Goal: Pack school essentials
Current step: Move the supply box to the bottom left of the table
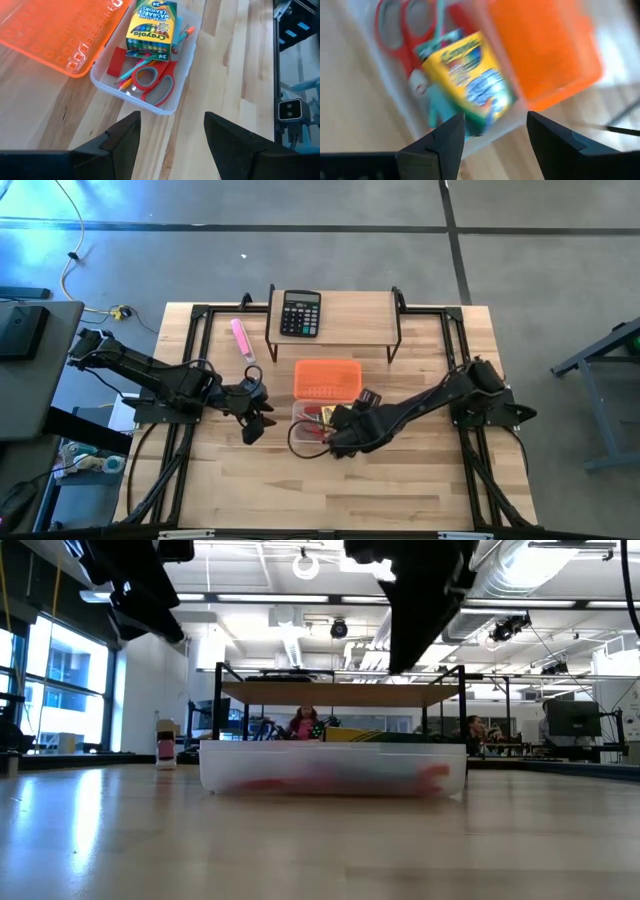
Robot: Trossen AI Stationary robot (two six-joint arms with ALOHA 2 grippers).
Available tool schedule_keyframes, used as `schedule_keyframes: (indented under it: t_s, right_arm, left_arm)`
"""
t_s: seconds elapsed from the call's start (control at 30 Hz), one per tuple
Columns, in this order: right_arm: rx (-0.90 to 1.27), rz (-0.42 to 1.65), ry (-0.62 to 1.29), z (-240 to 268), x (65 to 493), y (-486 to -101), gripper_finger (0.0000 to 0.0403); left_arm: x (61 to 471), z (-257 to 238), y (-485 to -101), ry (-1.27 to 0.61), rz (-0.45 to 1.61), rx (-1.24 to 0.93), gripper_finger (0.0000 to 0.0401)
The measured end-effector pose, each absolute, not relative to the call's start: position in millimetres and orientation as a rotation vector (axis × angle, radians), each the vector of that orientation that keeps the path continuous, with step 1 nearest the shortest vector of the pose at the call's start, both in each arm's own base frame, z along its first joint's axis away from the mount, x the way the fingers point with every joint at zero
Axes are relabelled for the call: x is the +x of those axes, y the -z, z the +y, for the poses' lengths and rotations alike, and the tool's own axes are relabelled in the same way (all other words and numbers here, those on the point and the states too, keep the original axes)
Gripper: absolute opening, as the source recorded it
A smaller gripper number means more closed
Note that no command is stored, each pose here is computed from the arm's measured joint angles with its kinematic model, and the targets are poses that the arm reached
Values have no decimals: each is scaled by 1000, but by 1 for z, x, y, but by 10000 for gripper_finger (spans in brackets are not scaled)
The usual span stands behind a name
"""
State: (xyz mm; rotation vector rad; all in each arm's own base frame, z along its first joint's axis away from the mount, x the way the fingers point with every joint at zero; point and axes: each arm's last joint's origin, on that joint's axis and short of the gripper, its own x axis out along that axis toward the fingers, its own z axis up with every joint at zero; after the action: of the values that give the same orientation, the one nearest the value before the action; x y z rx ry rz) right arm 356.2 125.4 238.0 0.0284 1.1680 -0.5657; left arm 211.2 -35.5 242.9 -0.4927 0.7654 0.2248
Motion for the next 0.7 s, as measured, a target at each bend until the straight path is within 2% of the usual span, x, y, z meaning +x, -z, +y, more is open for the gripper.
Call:
schedule_keyframes:
  t_s: [0.33, 0.7]
  right_arm:
    - [130, 942, 833, 93, 324, -295, 204]
    - [417, 789, 908, 51, 274, -360, 204]
  left_arm:
    - [209, -45, -243, -262, 736, -479, 209]
    - [211, -59, -237, -355, 705, -497, 209]
